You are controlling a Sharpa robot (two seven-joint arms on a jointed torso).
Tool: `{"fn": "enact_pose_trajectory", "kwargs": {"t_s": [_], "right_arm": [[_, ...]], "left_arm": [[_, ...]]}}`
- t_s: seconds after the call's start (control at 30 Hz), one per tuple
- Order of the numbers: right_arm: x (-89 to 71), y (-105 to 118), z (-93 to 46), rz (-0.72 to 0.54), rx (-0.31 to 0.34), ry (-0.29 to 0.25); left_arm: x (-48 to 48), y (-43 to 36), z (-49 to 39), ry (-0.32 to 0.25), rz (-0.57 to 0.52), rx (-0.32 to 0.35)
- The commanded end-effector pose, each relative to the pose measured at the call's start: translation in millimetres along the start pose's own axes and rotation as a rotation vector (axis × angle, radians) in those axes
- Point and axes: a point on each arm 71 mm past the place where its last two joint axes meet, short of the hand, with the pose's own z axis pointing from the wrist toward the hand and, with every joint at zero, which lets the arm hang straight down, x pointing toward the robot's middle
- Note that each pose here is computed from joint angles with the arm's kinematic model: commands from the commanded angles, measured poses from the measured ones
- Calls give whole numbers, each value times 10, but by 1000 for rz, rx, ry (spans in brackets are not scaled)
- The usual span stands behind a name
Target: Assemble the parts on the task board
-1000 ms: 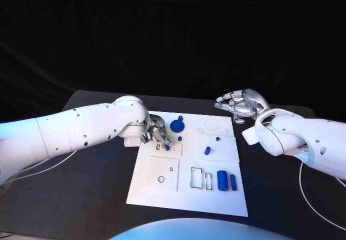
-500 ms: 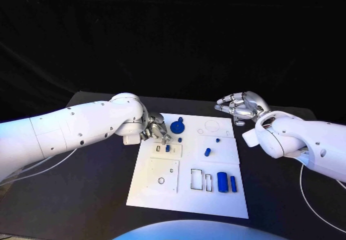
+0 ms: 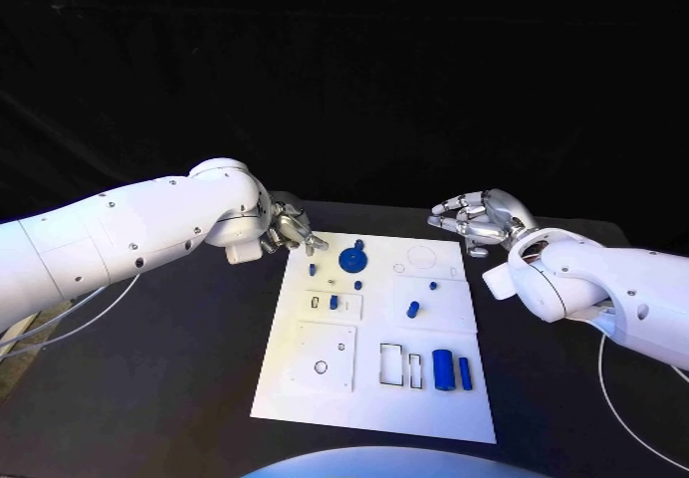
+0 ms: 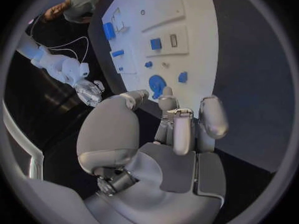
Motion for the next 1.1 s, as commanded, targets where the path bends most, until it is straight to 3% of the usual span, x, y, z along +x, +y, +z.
{"fn": "enact_pose_trajectory", "kwargs": {"t_s": [0.03, 0.27, 0.63, 1.1], "right_arm": [[5, 8, -3, -8, -14, 5], [0, 7, -9, -11, -14, 5], [6, 11, -12, -13, -15, 7], [17, 18, -8, -13, -18, 8]], "left_arm": [[-73, 2, 32, -46, 40, -3], [-113, 55, 127, -41, 86, -46], [8, 78, 302, 30, 137, -94], [160, 64, 402, 78, 156, -103]]}}
